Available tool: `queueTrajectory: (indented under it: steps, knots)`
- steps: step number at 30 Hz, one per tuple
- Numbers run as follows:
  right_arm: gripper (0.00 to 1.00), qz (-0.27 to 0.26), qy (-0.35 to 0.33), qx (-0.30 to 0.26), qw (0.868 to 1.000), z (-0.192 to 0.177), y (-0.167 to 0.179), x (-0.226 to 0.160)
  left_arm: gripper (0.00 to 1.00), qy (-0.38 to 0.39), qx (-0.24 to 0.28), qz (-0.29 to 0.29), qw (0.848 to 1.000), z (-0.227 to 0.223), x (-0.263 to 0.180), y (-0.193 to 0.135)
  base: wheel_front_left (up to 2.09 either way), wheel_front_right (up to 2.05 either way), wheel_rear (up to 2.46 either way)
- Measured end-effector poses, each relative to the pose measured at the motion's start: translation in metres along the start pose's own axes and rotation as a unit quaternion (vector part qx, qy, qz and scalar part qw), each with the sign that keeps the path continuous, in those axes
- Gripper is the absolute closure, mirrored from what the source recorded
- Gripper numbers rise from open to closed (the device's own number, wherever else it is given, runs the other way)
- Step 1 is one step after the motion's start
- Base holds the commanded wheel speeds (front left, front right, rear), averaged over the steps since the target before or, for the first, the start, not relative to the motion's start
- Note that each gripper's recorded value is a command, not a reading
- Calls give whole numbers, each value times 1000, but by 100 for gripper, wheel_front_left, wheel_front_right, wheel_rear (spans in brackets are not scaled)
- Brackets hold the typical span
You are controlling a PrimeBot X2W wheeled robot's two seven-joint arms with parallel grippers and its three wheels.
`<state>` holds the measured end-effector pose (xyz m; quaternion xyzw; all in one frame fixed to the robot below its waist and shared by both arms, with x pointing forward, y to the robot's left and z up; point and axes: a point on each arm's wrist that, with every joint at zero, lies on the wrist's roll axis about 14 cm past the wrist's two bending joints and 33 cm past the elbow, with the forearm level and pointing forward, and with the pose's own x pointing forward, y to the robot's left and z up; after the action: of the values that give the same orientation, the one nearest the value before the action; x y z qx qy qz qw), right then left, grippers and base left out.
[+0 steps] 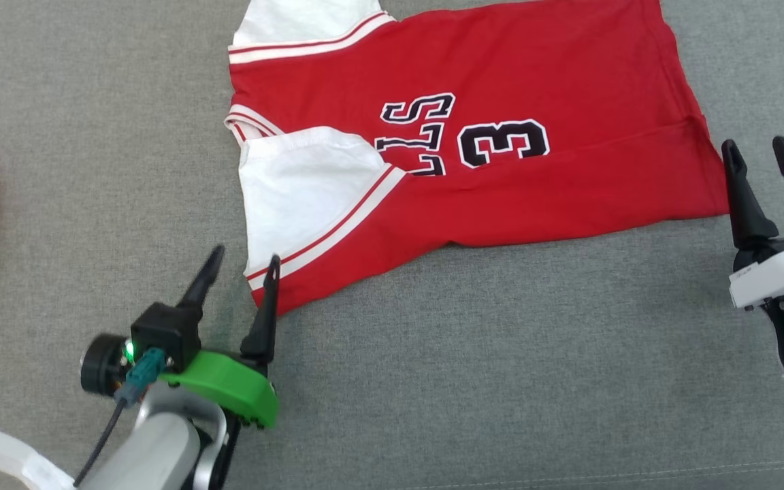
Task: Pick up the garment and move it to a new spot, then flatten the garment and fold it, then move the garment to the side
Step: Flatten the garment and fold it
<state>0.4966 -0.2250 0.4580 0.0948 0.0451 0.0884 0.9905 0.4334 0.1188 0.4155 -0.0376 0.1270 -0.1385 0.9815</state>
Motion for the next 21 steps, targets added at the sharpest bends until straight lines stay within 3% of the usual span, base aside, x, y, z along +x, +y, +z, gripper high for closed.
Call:
queueTrajectory:
  steps: [5,10,18,19,20,21]
  knots:
    - [0,-4,-9,5,1000,7,4,-18,0,57,-79,13,995,-30,-29,-16,0,0,0]
    - [0,-9,-11,8,1000,8,4,-27,0,77,-66,48,994,-43,-32,-5,0,0,0]
    - [0,-19,7,5,1000,-3,-5,-30,0,101,-73,33,992,-56,-22,-17,0,0,0]
    - [0,-22,11,7,1000,-6,-7,-30,41,100,-71,33,992,-56,-20,-16,0,0,0]
    - [0,-25,15,10,1000,-8,-8,-31,67,100,-70,32,992,-56,-19,-16,0,0,0]
    - [0,-28,20,12,999,-12,-10,-31,100,98,-69,33,992,-55,-19,-15,0,0,0]
